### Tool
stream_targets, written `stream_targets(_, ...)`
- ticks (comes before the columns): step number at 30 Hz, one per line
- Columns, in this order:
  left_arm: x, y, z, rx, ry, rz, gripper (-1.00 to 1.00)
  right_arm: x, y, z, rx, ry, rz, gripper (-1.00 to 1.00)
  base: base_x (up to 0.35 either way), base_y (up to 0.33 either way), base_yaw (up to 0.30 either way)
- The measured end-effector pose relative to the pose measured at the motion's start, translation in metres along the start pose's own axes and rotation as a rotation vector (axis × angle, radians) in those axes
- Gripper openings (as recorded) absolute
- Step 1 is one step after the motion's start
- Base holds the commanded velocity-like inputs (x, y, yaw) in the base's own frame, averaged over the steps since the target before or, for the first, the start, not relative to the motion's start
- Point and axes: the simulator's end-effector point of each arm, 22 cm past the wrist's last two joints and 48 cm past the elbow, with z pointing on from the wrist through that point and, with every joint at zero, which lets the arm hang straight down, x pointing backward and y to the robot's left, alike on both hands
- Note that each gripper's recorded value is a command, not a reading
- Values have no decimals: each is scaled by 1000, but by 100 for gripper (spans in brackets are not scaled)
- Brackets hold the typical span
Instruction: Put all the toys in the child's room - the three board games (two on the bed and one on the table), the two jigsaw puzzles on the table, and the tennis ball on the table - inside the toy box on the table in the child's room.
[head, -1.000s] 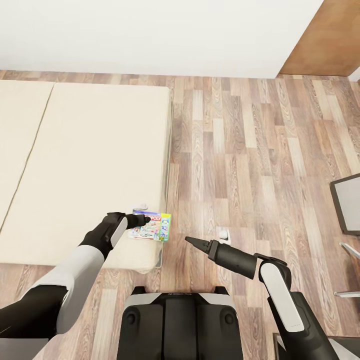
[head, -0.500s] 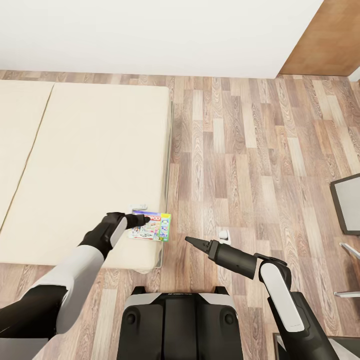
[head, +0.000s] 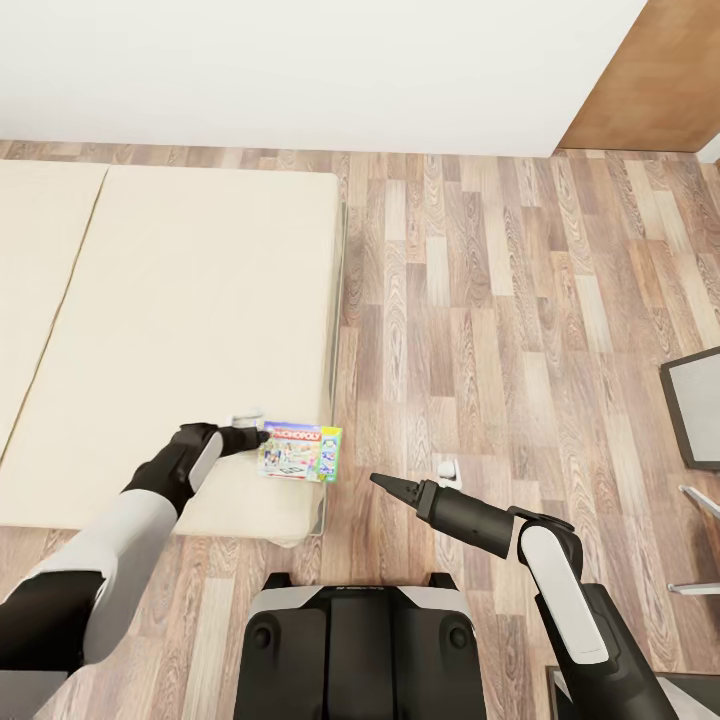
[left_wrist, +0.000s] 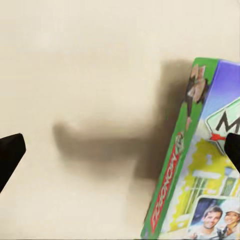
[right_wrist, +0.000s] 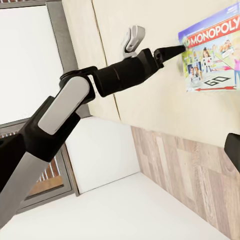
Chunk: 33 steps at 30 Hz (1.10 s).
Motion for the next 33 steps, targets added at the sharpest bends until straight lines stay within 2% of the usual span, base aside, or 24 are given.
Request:
stream_targets(2, -3, 16, -2, -19, -4, -18, 100, 0, 0, 0, 0, 0, 0, 100, 0, 0, 0)
stream_targets(3, -5, 31, -3, -36, -9, -39, 100, 0, 0, 0, 0, 0, 0, 100, 0, 0, 0)
stream_targets(10, -12, 80, -11, -69, -30, -155, 100, 0, 0, 0, 0, 0, 0, 100, 0, 0, 0)
stream_targets(13, -13, 95, -16, -57, -26, -176, 100, 0, 0, 0, 0, -1, 0, 100, 0, 0, 0)
stream_targets(16, -12, 106, -24, 18, -3, -199, 100, 0, -1, 0, 2, -3, -1, 100, 0, 0, 0)
stream_targets(17, -13, 107, -29, 81, 9, -216, 100, -1, -1, 0, 3, -3, -2, 100, 0, 0, 0)
stream_targets(20, -16, 102, -41, 199, 18, -249, 100, -1, -1, 0, 4, -5, -3, 100, 0, 0, 0)
stream_targets(21, -19, 97, -50, 281, 19, -271, 100, -1, -1, 0, 6, -6, -4, 100, 0, 0, 0)
stream_targets(23, -23, 93, -61, 362, 18, -290, 100, -1, -2, 0, 7, -8, -5, 100, 0, 0, 0)
stream_targets(24, -32, 92, -85, 499, 6, -319, 100, -2, -2, 0, 10, -10, -8, 100, 0, 0, 0)
stream_targets(27, -32, 100, -107, 593, -4, -336, 100, -2, -4, 0, 14, -11, -7, 100, 0, 0, 0)
stream_targets(30, -13, 117, -151, 769, -7, -370, 100, -2, -7, 0, 20, -12, -2, 100, 0, 0, 0)
stream_targets(33, 1, 115, -183, 914, -10, -390, 100, -3, -9, -1, 25, -16, 0, 100, 0, 0, 0)
